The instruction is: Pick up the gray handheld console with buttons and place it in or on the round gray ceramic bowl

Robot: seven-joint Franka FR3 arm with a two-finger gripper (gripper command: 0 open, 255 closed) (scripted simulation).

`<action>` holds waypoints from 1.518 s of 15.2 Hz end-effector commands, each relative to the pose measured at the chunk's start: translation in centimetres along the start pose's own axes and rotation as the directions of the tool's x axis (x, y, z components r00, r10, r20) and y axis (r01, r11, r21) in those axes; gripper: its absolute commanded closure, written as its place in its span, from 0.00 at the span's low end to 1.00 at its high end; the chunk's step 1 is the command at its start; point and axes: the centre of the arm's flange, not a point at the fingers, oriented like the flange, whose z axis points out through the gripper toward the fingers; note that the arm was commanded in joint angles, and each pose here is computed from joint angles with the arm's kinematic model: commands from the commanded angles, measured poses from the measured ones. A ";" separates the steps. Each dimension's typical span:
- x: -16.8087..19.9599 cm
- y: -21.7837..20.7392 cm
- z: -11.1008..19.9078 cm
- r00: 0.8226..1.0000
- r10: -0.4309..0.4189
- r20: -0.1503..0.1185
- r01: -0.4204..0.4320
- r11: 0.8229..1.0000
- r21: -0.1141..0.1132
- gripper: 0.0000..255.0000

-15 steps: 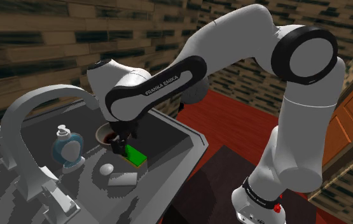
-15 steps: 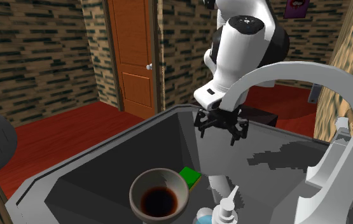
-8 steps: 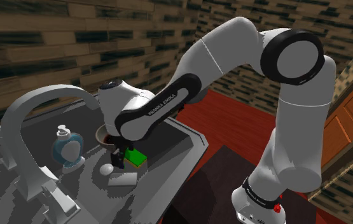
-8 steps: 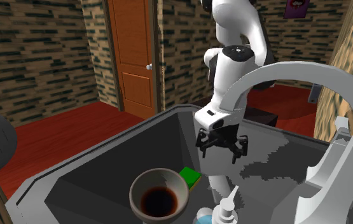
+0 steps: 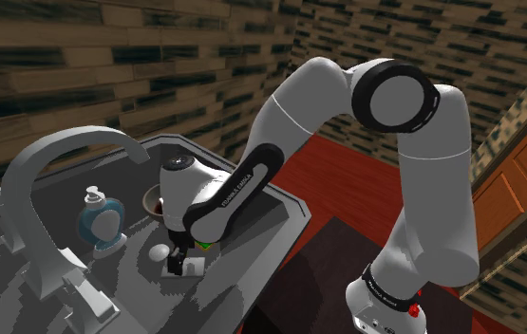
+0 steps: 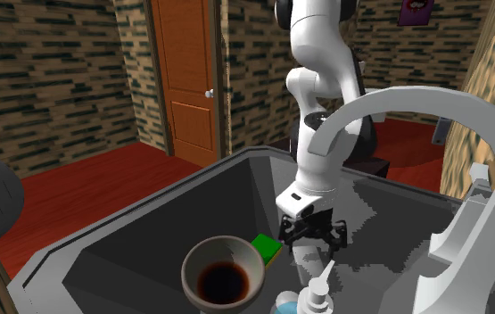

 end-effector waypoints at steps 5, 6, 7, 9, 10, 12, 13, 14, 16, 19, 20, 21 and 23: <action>0.0 0.1 3.3 1.000 -0.002 -0.004 0.002 1.000 0.002 0.00; 0.0 0.0 3.6 1.000 -0.002 -0.004 0.002 1.000 0.002 0.00; 0.0 0.0 3.6 1.000 -0.002 -0.004 0.002 1.000 0.002 0.00; 0.0 0.0 3.6 1.000 -0.002 -0.004 0.002 1.000 0.002 0.00; 0.0 0.0 3.6 1.000 -0.002 -0.004 0.002 1.000 0.002 0.00; 0.0 0.0 3.6 1.000 -0.002 -0.004 0.002 1.000 0.002 0.00; 0.0 0.0 3.6 1.000 -0.002 -0.004 0.002 1.000 0.002 0.00; 0.0 0.0 3.6 1.000 -0.002 -0.004 0.002 1.000 0.002 1.00; 0.0 0.0 3.6 1.000 -0.002 -0.004 0.002 1.000 0.002 1.00; 0.0 0.1 3.7 1.000 -0.002 -0.004 0.002 1.000 0.002 1.00; 0.0 0.0 3.7 1.000 -0.002 -0.004 0.002 1.000 0.002 1.00; 0.0 0.0 3.7 1.000 -0.002 -0.004 0.002 1.000 0.002 1.00; 0.0 0.0 3.6 1.000 -0.002 -0.004 0.002 1.000 0.002 1.00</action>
